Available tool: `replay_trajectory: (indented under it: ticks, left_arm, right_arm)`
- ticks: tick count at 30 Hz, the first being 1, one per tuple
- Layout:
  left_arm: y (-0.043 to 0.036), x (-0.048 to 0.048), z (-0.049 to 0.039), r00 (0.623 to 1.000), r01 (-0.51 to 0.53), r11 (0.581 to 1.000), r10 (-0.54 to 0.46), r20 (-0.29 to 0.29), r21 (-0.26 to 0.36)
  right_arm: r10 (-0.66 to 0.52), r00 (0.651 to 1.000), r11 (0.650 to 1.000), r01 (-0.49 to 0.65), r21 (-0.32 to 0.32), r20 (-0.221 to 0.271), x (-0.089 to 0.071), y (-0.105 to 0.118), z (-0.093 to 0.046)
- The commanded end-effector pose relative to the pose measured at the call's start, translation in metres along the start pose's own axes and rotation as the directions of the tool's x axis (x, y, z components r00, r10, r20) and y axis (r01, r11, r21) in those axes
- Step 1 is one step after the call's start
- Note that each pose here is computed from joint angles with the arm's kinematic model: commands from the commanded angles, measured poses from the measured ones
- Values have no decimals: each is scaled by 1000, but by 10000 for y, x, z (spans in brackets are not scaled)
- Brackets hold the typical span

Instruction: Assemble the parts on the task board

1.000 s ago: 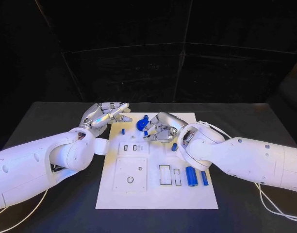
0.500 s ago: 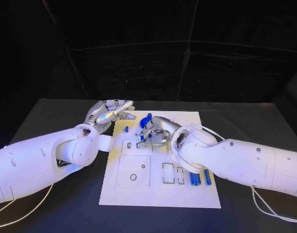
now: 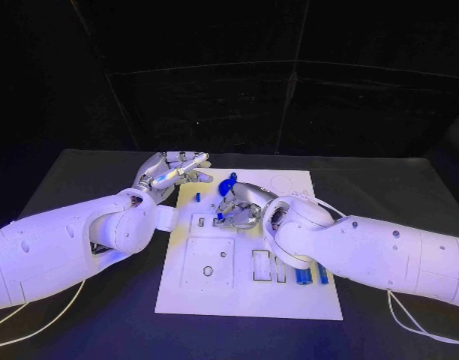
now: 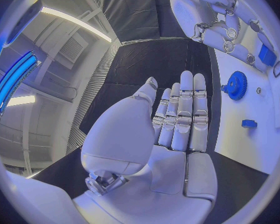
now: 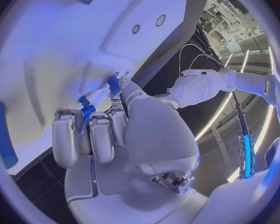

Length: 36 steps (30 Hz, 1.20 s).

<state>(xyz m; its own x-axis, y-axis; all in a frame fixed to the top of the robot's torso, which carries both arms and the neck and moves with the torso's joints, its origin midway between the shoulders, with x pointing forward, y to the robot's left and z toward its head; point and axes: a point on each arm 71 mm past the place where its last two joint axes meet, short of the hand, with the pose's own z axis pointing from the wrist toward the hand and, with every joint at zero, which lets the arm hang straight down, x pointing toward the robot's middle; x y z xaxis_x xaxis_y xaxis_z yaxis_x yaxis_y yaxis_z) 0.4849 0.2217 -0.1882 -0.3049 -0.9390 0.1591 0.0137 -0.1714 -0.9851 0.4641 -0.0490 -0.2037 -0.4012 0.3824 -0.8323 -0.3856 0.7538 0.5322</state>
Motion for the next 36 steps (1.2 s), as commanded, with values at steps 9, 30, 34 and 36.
replay_trajectory:
  ticks: [9, 30, 34, 36]
  left_arm:
    - [-14, 18, 7, 1000, 3, 1000, -3, -10, 6]
    - [-13, 18, 7, 1000, 3, 1000, -3, -10, 6]
    - [-13, 17, 7, 1000, 3, 1000, -3, -10, 5]
    - [-13, 17, 7, 1000, 3, 1000, -3, -9, 5]
  right_arm:
    - [-74, 997, 997, 74, 14, -15, 44, 7, -5]
    - [-110, 993, 993, 111, 30, -36, 65, -29, -41]
    - [-108, 993, 994, 109, 31, -37, 69, -27, -47]
    - [-109, 993, 993, 110, 33, -37, 68, -30, -50]
